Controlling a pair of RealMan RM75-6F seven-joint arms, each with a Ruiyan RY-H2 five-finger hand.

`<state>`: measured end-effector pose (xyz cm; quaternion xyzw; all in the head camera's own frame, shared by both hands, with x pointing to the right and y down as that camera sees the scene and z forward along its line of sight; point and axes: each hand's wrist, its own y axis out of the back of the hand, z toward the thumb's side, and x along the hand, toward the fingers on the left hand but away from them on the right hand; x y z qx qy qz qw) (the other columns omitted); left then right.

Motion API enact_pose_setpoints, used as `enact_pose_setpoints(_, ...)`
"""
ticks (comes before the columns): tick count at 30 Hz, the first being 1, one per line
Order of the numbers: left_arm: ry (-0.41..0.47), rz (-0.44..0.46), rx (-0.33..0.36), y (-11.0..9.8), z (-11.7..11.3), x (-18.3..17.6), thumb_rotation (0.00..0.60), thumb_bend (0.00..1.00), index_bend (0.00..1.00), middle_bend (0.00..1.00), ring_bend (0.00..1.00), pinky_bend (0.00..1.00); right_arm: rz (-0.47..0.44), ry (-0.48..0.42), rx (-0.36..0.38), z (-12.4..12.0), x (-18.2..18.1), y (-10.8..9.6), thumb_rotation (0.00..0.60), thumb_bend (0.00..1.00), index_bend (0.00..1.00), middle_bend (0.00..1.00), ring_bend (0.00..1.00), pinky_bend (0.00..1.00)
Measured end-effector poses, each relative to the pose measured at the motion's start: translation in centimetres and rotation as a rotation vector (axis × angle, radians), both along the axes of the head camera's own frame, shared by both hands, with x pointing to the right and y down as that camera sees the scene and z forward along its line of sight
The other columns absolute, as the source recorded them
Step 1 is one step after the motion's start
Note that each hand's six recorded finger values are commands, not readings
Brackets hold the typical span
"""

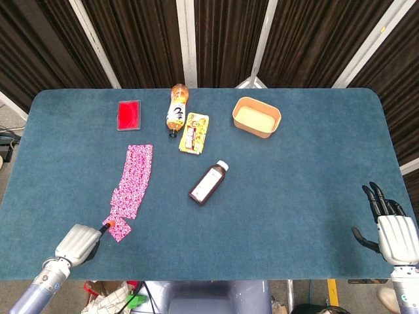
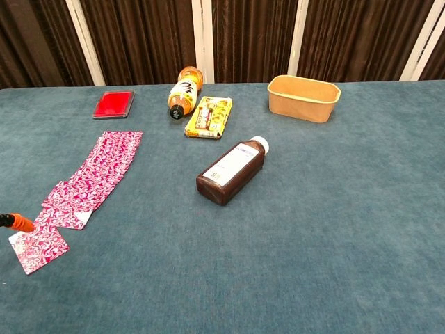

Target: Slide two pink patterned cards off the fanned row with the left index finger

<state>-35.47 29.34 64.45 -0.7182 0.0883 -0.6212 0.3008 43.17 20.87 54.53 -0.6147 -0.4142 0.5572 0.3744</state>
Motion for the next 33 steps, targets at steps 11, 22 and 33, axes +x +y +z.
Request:
enact_pose_setpoints(11,-0.036,-0.018,-0.046,-0.2,2.1,-0.7,0.6,1.0,0.14,0.89,0.83,0.77,0.001,-0.002,-0.002,0.0,0.0,0.0,0.6,0.3,0.0,0.05,0.25,0.24)
enact_pose_setpoints(22,-0.047,0.0,-0.087,0.6,2.3,-0.4,0.6,1.0,0.15,0.89,0.83,0.77,-0.001,-0.009,-0.001,0.0,-0.1,0.0,0.6,0.3,0.0,0.05,0.25,0.24)
enact_pose_setpoints(33,-0.138,-0.003,-0.106,2.8,-0.2,-2.1,0.6,1.0,0.16,0.89,0.83,0.77,0.002,-0.025,-0.002,-0.1,-0.1,-0.1,0.6,0.3,0.0,0.05,0.25,0.24)
